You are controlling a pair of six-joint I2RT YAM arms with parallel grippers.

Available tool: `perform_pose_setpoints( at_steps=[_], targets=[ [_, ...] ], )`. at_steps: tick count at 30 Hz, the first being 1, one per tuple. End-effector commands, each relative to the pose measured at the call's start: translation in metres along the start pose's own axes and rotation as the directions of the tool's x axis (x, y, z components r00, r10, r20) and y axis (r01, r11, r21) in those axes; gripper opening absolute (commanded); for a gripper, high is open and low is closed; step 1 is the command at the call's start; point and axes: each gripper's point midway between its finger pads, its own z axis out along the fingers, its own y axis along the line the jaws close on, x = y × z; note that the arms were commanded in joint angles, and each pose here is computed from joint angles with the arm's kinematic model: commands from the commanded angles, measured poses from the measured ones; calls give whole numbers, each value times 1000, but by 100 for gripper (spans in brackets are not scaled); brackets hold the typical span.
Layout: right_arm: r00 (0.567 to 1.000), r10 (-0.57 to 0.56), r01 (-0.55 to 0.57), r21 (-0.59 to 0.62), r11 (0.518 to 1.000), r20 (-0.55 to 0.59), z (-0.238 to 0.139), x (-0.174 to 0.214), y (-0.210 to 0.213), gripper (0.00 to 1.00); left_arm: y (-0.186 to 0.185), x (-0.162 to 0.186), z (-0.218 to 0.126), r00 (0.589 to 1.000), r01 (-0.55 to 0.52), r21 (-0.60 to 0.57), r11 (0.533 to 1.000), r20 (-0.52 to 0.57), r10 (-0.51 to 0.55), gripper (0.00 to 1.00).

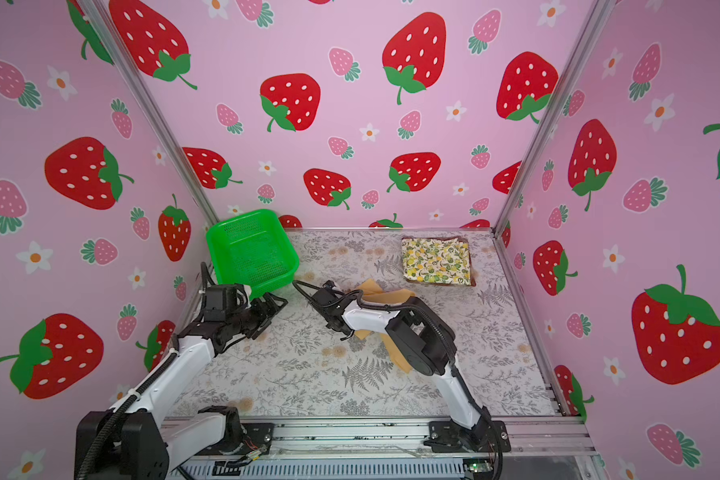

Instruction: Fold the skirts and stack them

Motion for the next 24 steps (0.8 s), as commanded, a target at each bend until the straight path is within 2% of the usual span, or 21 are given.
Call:
perform_pose_setpoints(
  at_steps=[1,3,8,13,19,24],
  targets=[
    [1000,13,-13,19,1000,6,4,-5,-6,18,-1,0,-1,1000,0,4,1000,-13,0,95],
    [1000,20,-20,17,1000,10,4,-7,-9,8,-2,-1,-1,1000,-4,9,1000,-14,4,95],
    [996,60,-60,-11,998,65,-12,-25,-19,0,0,-1,-3,1000,-9,2,1000,-9,9,95],
    [988,96,-84,-101,991,121,-41,-55,-25,0,1,-3,-5,1000,-11,0,1000,0,11,94],
    [968,159,-99,-288,953,195,-101,-101,-23,0,3,-9,-10,999,-3,-3,1000,32,3,94],
    [938,198,-66,-416,907,283,-176,-144,-20,0,7,-14,-14,999,16,-2,1000,50,-16,94]
  ],
)
